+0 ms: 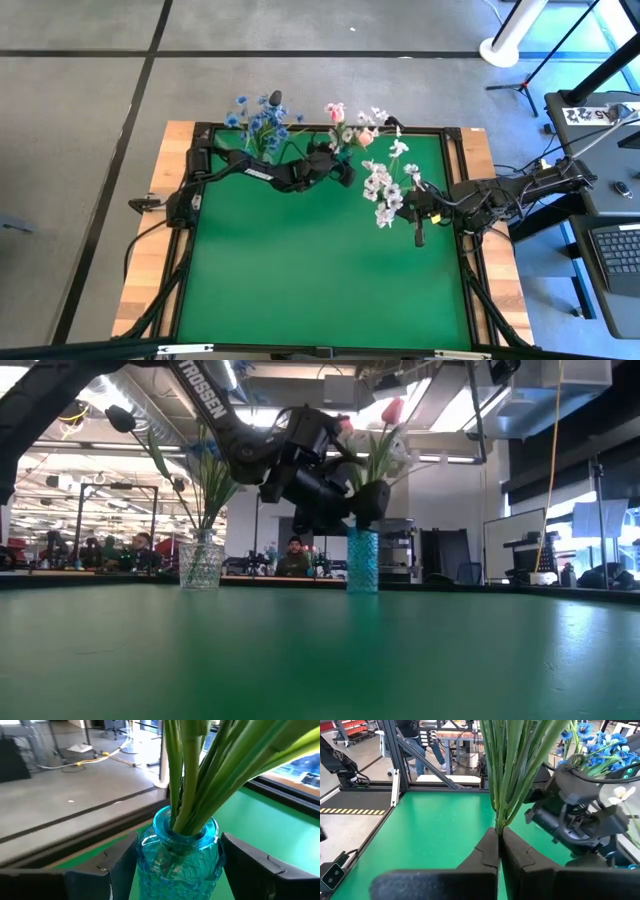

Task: Sort flowers into vase by color
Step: Put the white flowers into the blue vase

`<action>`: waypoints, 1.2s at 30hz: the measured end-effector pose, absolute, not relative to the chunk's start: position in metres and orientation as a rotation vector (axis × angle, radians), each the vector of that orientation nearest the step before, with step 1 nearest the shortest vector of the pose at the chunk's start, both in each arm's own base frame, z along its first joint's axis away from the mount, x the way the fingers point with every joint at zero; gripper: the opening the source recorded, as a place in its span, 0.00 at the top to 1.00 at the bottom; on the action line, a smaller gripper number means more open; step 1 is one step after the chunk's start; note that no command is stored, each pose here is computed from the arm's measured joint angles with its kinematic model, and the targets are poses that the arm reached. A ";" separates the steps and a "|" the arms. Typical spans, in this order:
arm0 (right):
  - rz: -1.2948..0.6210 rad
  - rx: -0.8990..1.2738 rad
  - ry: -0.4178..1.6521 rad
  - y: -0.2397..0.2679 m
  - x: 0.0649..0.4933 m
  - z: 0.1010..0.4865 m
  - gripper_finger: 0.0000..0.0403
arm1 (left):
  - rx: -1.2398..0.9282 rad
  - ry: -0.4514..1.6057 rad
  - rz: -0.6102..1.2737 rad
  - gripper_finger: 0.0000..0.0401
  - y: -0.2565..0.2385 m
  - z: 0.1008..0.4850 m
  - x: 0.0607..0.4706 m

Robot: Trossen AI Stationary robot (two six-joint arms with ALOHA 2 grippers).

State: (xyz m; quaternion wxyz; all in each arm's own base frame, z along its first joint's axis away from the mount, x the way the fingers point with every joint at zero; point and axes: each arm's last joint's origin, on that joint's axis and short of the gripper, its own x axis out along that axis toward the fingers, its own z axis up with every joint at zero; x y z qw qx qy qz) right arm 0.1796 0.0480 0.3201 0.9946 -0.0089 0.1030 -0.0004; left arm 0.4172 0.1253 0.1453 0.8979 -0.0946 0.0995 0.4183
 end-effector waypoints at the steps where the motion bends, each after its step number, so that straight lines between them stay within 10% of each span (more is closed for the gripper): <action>1: -0.001 -0.017 0.206 0.048 0.180 0.320 1.00 | -0.202 0.204 0.853 0.40 0.120 0.145 0.419; 20: 0.044 -0.066 0.076 0.055 0.197 0.324 1.00 | -0.113 0.380 0.613 0.40 -0.019 0.166 0.418; 36: 0.104 -0.189 -0.017 0.066 0.214 0.358 1.00 | -0.333 0.422 0.636 0.40 -0.027 0.180 0.403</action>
